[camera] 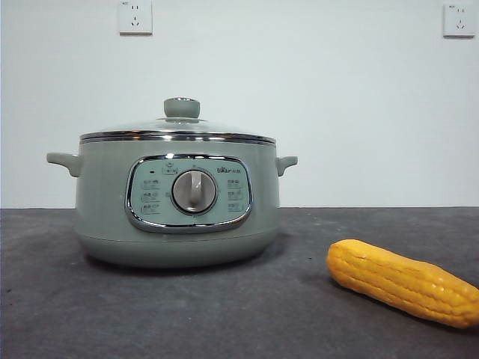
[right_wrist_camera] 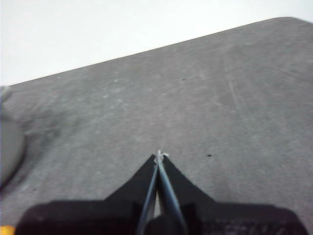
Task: Pick up the corn,open the lid,put the corn in the pot,close the lid
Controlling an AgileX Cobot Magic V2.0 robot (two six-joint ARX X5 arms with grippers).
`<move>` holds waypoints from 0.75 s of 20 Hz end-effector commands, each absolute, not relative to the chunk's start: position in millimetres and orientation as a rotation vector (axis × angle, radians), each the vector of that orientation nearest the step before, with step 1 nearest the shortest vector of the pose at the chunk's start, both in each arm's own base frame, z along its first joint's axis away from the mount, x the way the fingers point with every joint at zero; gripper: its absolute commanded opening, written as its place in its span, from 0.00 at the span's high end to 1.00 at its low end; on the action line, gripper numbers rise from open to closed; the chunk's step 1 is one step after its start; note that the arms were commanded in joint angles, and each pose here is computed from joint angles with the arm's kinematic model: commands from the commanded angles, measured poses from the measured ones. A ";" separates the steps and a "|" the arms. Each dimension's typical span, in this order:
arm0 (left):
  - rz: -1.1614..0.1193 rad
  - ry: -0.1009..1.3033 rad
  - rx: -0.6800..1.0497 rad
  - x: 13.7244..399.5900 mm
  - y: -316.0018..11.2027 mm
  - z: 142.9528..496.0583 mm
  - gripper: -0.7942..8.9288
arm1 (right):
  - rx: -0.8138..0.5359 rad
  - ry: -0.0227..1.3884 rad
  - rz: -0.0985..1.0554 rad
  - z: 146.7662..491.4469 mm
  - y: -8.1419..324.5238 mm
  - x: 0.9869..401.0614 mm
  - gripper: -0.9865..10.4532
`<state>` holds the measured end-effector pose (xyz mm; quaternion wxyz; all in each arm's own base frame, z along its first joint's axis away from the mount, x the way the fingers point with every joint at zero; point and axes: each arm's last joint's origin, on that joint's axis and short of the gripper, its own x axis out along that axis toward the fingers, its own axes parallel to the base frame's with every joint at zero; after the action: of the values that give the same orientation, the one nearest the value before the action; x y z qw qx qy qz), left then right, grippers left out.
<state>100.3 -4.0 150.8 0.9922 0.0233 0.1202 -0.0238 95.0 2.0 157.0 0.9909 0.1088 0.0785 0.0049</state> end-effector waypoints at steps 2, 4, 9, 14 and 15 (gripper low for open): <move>-0.058 0.162 0.006 97.8 -4.2 178.4 0.92 | 0.274 0.076 0.053 183.2 3.0 90.4 0.92; -0.088 0.127 -0.002 96.3 -5.1 192.7 0.92 | 0.336 0.044 0.071 198.8 3.4 86.9 0.92; -0.183 0.091 -0.036 95.5 -7.9 223.5 0.92 | 0.369 0.075 0.073 238.4 3.4 78.9 0.92; -0.304 0.105 -0.085 99.3 -11.5 245.2 0.92 | 0.369 0.299 0.094 269.5 5.1 74.6 0.92; -0.347 0.114 -0.105 100.6 -12.8 248.7 0.92 | 0.371 0.362 0.100 274.3 5.6 74.1 0.92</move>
<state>100.0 -11.7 247.1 0.9861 -0.0332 0.0521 -0.1542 75.4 5.2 270.4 0.9700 0.1808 0.1555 0.0478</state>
